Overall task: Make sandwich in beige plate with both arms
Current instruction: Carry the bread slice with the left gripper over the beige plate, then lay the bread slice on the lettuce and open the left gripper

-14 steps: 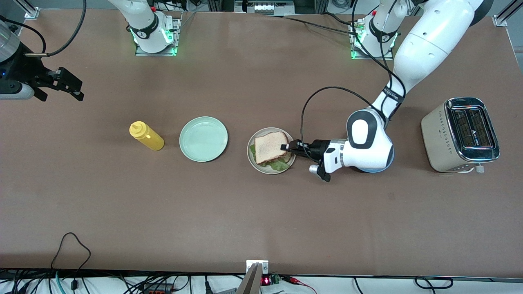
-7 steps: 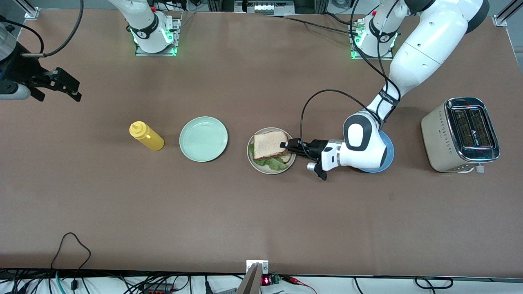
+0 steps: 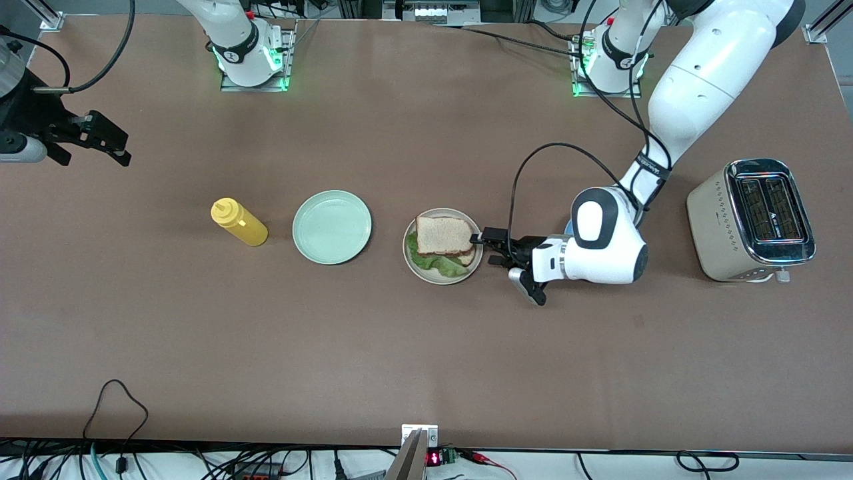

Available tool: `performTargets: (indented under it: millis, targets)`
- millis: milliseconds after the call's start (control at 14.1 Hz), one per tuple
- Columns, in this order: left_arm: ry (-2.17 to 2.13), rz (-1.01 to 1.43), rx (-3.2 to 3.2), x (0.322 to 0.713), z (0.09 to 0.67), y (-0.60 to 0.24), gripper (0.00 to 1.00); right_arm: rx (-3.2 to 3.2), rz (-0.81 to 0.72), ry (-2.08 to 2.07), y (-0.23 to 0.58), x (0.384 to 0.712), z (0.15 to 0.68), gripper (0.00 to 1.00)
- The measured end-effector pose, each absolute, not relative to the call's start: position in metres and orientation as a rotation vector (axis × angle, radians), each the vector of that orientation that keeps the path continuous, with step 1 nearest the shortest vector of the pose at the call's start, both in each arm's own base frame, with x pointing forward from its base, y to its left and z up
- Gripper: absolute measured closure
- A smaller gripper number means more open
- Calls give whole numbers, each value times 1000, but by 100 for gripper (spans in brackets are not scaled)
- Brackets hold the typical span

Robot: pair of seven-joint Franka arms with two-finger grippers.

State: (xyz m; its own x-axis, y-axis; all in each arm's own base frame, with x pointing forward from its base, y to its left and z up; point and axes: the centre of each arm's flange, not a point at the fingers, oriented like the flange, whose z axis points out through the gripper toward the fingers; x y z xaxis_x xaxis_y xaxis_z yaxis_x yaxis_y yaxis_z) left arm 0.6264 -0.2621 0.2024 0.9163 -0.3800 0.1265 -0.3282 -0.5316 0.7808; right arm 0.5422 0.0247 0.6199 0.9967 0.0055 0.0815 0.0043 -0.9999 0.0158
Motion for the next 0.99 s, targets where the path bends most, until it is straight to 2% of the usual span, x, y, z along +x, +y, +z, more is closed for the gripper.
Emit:
performTargets:
  millis: [284,994]
  targets:
    - [-691,-129,2288,632,240,-237,0,3119,144,-42,6,539,626,0]
    - [-1034,-509,2763,638,425,-126,0,3119,139,-63,-3,539,626,0]
